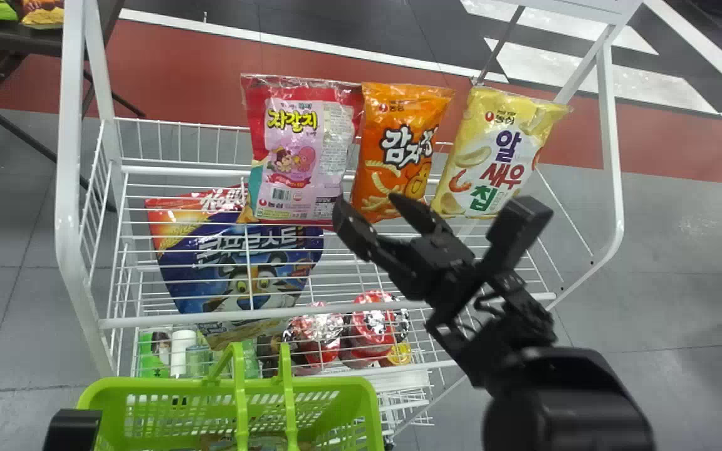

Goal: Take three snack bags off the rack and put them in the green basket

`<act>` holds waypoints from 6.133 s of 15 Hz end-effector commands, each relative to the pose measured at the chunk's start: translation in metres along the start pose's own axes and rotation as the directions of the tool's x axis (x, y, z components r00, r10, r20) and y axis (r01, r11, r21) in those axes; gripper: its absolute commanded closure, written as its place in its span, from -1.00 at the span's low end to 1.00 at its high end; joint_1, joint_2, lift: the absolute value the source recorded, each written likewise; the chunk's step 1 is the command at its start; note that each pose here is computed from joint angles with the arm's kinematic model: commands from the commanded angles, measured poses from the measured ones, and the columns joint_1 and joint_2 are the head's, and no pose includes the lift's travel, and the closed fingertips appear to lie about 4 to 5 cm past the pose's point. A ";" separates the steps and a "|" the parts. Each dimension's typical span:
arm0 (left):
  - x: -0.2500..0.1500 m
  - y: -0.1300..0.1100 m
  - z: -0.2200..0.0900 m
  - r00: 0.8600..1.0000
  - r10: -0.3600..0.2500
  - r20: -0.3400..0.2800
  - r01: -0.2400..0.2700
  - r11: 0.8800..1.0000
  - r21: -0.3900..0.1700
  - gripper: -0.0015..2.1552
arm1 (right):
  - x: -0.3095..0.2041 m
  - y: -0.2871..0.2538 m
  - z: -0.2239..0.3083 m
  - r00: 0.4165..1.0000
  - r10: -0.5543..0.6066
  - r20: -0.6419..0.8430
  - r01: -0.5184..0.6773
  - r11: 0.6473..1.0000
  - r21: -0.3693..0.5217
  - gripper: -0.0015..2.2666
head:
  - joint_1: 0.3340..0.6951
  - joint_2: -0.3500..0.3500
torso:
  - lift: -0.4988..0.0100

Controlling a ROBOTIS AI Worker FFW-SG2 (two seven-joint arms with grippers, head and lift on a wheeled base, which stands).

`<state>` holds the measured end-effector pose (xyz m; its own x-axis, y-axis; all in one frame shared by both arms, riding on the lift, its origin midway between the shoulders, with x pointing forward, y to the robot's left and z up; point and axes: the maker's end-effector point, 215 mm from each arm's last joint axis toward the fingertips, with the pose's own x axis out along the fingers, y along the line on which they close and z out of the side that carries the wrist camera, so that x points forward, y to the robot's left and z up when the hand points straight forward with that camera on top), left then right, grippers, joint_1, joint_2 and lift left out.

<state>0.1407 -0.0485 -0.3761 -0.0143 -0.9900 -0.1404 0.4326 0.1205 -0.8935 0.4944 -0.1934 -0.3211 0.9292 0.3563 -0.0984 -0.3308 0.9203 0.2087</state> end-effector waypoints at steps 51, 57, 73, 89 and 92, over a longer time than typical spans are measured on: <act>0.001 0.001 0.009 1.000 -0.003 0.027 0.003 1.000 0.026 0.15 | -0.230 0.164 -0.209 0.547 0.445 -0.709 -0.096 0.875 0.475 0.98 | 1.00 -1.00 | 0.88; 0.001 0.000 0.007 1.000 -0.004 0.026 0.004 1.000 0.025 0.15 | -0.194 0.185 -0.214 0.602 0.486 -0.633 -0.179 0.855 0.487 0.89 | 1.00 -1.00 | 0.88; 0.006 0.000 0.007 1.000 -0.002 0.022 0.002 0.999 0.037 0.15 | -0.104 0.017 -0.047 0.970 0.137 -0.201 -0.111 0.985 0.134 -0.93 | 1.00 -1.00 | 0.88; -0.002 0.012 0.007 1.000 0.027 -0.002 -0.027 0.998 0.049 0.15 | 0.063 -0.128 -0.007 0.956 -0.292 -0.015 0.288 0.948 -0.134 -0.18 | 1.00 -1.00 | 0.88; -0.001 0.014 0.009 1.000 0.028 -0.004 -0.028 0.999 0.047 0.15 | 0.061 -0.123 -0.012 0.967 -0.251 -0.036 0.245 0.963 -0.113 0.89 | 1.00 -1.00 | 0.88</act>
<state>0.1541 -0.0461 -0.3844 -0.0044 -0.9858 -0.1678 0.4755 0.1456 -0.8676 0.5920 -0.2847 -0.3661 0.9762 0.1085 -0.1876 -0.0983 0.9932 0.0627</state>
